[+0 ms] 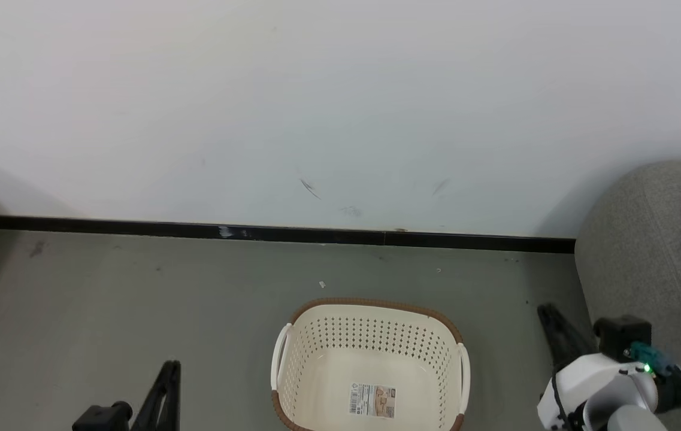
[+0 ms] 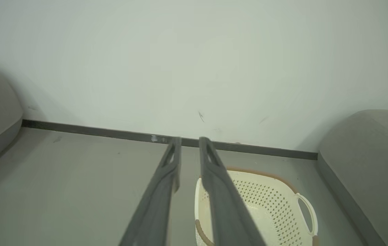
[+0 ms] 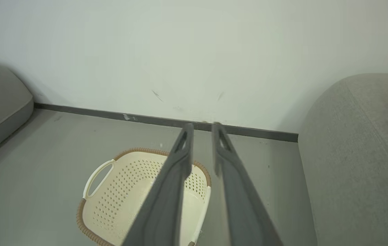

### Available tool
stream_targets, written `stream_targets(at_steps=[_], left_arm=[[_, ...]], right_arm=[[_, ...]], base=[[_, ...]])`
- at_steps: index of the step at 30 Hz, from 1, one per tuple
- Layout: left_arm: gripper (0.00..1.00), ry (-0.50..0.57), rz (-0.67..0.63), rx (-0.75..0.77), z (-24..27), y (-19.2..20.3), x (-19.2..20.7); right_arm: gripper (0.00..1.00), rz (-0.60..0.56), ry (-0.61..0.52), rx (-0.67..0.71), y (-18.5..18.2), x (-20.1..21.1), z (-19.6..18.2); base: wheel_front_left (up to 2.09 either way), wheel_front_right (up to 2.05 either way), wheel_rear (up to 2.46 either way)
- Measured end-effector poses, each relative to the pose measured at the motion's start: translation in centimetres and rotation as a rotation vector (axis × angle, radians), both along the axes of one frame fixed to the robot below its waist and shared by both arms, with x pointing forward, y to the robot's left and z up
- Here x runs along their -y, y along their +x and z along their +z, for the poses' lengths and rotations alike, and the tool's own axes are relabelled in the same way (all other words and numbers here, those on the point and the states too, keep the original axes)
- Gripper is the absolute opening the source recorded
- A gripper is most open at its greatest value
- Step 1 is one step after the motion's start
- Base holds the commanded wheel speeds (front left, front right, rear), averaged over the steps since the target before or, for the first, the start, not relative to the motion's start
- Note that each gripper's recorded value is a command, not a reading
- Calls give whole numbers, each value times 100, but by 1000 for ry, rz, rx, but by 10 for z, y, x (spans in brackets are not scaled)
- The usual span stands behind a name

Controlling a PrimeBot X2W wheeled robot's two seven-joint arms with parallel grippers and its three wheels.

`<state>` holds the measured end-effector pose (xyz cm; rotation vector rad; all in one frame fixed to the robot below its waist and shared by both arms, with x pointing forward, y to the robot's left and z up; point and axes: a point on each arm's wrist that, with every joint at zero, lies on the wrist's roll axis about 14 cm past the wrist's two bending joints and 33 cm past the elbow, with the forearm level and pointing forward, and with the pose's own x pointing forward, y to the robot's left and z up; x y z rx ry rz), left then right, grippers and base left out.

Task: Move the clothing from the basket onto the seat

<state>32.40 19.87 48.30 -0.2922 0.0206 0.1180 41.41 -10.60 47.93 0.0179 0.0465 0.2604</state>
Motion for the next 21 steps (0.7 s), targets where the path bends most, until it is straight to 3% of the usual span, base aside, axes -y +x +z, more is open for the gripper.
stream_targets(at_steps=[4, 21], left_arm=[[0, -28, -2, -51, -16, -8, 7], [0, -233, 25, -93, -25, -6, 3]], right_arm=[[0, -9, 5, -86, -15, 1, -28], [0, -163, 211, -188, -4, 35, -32]], base=[[0, 0, 0], [0, 0, 0]])
